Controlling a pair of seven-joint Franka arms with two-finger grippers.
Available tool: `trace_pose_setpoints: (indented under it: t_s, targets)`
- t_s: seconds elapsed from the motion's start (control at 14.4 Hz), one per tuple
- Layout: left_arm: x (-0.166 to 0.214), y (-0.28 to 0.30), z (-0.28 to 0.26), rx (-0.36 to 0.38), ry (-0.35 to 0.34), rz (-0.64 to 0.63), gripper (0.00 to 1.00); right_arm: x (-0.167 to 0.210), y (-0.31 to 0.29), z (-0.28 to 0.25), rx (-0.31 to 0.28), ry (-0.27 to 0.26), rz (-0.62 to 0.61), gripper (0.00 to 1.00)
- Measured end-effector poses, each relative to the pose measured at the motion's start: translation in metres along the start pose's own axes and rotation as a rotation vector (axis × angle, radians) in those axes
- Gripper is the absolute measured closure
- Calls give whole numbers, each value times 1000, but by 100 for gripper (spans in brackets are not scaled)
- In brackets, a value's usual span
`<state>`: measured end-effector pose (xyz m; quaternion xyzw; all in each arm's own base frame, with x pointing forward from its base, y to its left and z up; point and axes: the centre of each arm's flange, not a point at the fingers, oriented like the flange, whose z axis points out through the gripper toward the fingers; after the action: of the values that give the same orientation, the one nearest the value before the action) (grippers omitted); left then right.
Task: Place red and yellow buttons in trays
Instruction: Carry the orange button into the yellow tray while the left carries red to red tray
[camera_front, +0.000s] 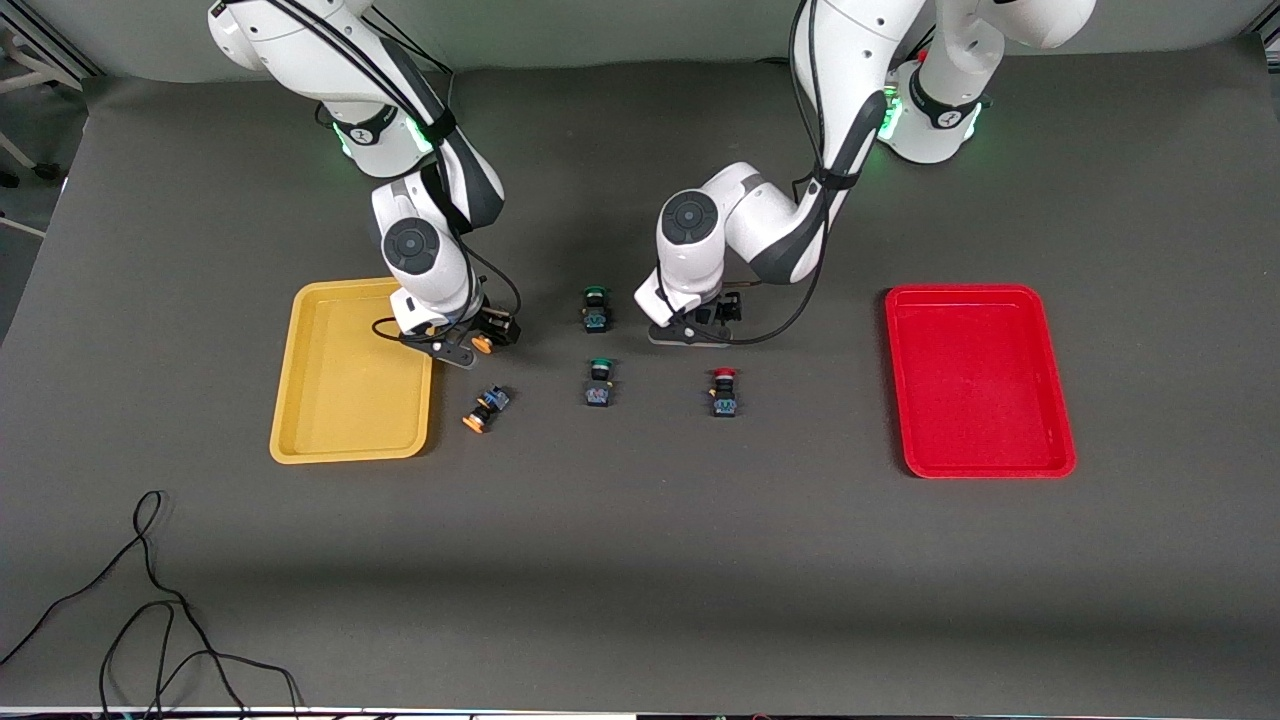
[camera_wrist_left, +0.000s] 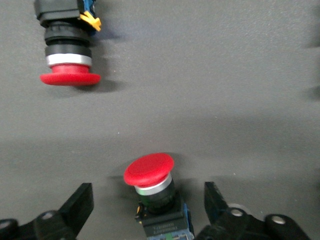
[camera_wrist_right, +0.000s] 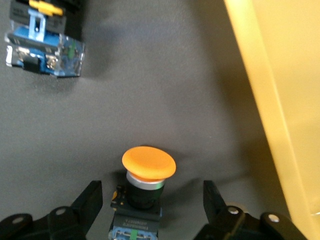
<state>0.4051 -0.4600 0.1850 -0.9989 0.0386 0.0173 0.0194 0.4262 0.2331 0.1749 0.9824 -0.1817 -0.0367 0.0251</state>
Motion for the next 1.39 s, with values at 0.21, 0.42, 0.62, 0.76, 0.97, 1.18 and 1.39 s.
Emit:
trace_pose_setpoints:
  t_s: [0.21, 0.42, 0.62, 0.76, 0.97, 1.18, 1.39]
  targets:
    - [3, 0, -3, -4, 6, -13, 22, -3, -3, 1, 1, -2, -1, 34]
    - [7, 0, -6, -8, 12, -41, 56, -3, -3, 1, 2, -2, 0, 56]
    - [11, 4, -14, -19, 23, -66, 62, -2, -4, 0, 4, 0, 0, 60]
    - [17, 9, -30, -15, 18, -84, 62, 2, -4, -9, 4, -6, 7, 60]
    - [30, 13, -88, 14, -21, -104, 62, 24, 6, -56, 21, -20, 50, 60]
    - [54, -24, -145, 11, -25, -149, 62, 60, 46, -122, 69, -33, 98, 60]
    - [90, -108, -173, 14, -71, -142, 62, 92, 108, -158, 113, -59, 111, 60]
